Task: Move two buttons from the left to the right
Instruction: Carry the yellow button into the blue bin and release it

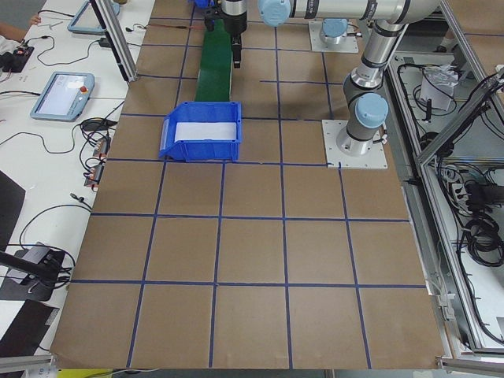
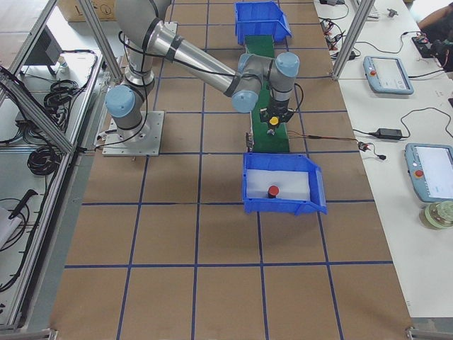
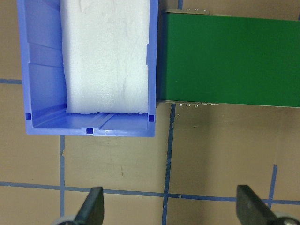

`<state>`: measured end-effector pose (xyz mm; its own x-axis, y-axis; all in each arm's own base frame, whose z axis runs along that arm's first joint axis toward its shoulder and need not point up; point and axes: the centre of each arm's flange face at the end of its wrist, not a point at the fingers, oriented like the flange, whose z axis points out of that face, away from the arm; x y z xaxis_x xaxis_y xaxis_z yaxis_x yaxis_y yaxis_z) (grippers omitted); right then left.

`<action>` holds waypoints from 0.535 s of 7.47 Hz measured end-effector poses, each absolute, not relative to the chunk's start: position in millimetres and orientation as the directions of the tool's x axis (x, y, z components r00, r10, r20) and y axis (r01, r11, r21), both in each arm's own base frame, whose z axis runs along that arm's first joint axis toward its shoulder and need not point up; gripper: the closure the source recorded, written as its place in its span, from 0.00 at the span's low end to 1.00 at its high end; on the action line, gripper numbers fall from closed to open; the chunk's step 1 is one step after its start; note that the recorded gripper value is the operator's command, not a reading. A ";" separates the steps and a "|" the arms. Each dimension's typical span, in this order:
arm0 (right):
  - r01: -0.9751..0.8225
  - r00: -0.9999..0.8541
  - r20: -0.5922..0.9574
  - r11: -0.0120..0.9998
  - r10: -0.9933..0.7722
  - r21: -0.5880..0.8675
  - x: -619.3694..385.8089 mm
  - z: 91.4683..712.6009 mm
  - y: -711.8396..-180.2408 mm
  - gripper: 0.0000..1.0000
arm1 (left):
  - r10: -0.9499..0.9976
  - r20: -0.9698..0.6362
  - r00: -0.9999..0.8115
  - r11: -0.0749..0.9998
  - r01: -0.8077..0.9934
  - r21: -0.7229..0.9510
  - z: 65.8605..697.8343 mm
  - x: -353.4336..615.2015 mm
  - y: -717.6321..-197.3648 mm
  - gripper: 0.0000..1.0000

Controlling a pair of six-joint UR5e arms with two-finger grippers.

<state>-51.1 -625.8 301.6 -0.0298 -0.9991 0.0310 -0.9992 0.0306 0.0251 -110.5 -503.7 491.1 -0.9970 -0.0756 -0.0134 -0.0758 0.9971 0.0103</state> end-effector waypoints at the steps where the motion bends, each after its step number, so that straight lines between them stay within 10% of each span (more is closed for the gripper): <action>1: -0.999 -0.024 0.045 0.026 -0.999 0.030 -52.9 320.5 -628.3 0.96 | -0.076 -0.014 -0.997 0.997 -0.076 0.010 491.2 -110.5 -503.6 0.00; 4: -0.999 -0.003 0.069 0.006 -0.998 0.046 -101.4 384.1 -638.2 0.96 | -0.076 -0.014 -0.997 0.997 -0.076 0.010 491.7 -110.5 -503.0 0.00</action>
<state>-101.4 -638.2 384.1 -0.0027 -0.9976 0.0692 -0.9989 0.0059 0.0455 -110.5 -503.0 491.7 -0.9970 -0.0756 -0.0141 -0.0757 0.9971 0.0097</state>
